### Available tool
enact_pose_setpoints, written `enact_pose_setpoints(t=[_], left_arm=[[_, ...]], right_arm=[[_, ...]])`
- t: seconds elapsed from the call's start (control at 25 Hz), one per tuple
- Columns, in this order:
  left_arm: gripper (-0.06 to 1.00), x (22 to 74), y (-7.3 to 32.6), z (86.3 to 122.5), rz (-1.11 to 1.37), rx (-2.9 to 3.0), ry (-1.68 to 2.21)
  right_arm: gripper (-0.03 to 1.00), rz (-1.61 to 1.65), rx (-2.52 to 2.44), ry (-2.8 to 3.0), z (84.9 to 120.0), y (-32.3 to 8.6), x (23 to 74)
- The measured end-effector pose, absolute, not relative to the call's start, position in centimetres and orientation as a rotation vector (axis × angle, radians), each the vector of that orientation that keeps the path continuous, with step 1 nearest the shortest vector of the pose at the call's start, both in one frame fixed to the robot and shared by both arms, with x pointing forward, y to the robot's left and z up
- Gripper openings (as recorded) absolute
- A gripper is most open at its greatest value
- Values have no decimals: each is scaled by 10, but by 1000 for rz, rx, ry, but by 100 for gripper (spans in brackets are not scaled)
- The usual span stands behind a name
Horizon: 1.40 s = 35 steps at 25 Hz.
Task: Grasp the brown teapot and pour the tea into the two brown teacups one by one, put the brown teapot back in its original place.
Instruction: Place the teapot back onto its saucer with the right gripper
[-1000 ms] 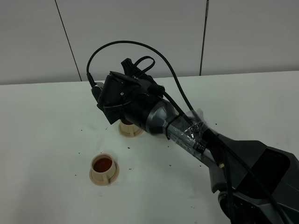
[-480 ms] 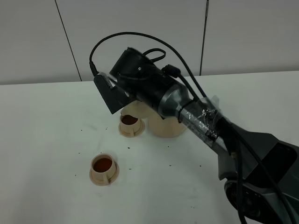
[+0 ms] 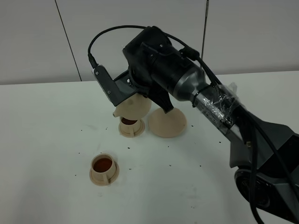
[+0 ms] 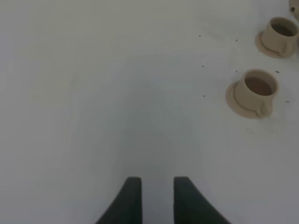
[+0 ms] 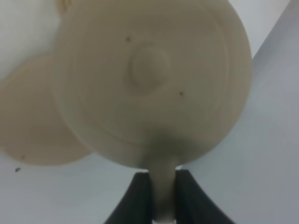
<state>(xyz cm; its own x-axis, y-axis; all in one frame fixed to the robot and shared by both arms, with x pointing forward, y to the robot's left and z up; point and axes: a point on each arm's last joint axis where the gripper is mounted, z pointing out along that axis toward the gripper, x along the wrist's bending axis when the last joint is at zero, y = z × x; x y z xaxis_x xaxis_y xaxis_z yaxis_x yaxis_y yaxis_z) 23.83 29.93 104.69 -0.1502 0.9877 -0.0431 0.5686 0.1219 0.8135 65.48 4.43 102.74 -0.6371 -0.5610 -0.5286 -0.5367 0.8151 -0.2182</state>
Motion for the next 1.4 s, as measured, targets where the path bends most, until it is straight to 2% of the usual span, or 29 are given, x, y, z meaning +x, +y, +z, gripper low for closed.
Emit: enact_pose_setpoints(t=[0.64,1.4], left_arm=[[24,238,299,1047,883,1508,1795],[24,238,299,1047,883,1508,1795]], right_arm=[[10,160,-668,2504,1030,19,673],[10,266,-586,2533,1038,19,671]])
